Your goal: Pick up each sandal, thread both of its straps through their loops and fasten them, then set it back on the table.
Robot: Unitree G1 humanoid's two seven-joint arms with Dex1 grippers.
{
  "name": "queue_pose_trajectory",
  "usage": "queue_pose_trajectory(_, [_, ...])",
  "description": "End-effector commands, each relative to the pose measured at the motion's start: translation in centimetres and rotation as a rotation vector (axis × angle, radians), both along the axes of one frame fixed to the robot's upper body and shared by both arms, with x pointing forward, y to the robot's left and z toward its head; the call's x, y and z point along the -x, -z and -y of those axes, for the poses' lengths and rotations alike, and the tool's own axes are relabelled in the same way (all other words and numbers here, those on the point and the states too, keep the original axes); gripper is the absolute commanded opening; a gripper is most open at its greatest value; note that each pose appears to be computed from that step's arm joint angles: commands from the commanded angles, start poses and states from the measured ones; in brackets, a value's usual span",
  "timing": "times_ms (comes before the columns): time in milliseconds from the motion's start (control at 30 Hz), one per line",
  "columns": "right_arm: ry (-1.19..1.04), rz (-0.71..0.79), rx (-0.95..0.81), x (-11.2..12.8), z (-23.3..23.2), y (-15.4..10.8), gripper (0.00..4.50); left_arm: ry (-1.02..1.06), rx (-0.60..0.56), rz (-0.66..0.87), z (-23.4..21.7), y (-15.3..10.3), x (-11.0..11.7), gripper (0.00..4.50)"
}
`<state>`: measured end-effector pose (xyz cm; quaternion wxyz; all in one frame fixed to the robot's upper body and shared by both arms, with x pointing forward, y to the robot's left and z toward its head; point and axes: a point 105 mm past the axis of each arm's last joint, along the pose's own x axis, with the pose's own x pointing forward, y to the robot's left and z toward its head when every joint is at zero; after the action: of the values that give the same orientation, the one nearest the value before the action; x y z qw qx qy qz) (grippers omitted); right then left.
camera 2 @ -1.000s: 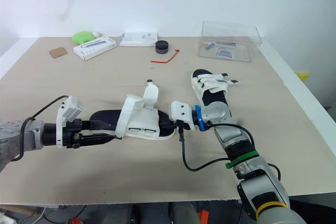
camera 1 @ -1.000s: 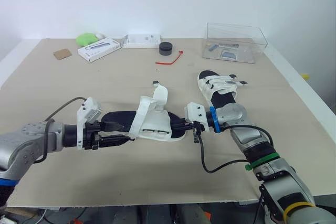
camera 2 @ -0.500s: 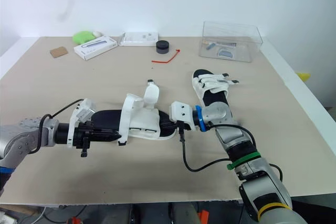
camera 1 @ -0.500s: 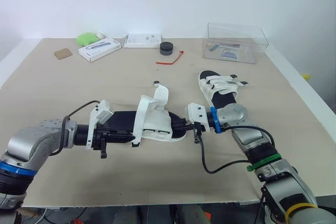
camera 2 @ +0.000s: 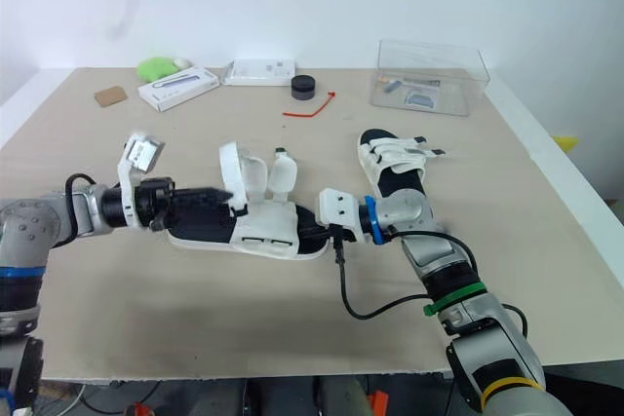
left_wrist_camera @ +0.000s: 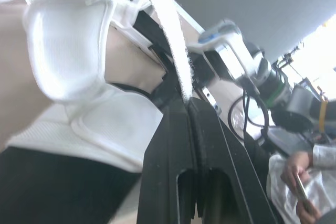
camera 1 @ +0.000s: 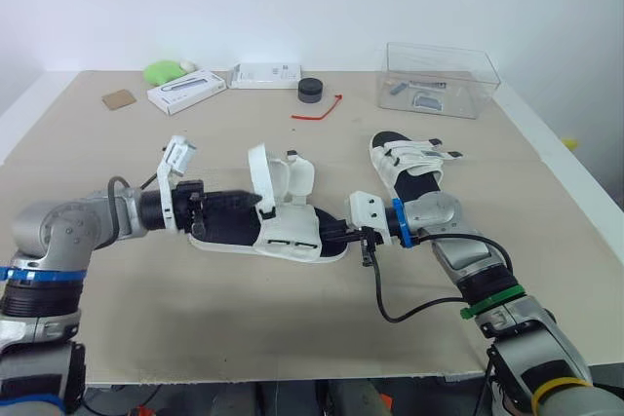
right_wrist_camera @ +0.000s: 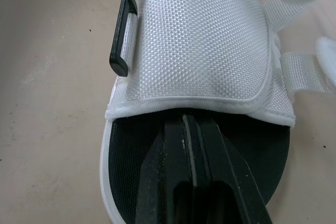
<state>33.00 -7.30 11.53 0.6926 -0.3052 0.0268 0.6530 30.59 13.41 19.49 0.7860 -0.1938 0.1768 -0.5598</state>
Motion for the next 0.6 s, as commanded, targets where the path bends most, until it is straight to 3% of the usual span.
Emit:
queue_pose_trajectory(33, [0.037,-0.026,0.069,-0.2,1.1,1.4,0.00,0.016,-0.005,0.025,0.7,-0.5,-0.1,0.02])
queue_pose_trajectory(267, [0.043,-0.022,0.068,0.0,1.2,1.5,0.00,0.122,-0.064,-0.036,1.7,1.6,1.2,0.02])
queue_pose_trajectory(600, [0.053,-0.027,0.066,0.3,1.3,1.8,0.00,0.120,-0.100,-0.048,0.9,2.3,0.3,0.02])
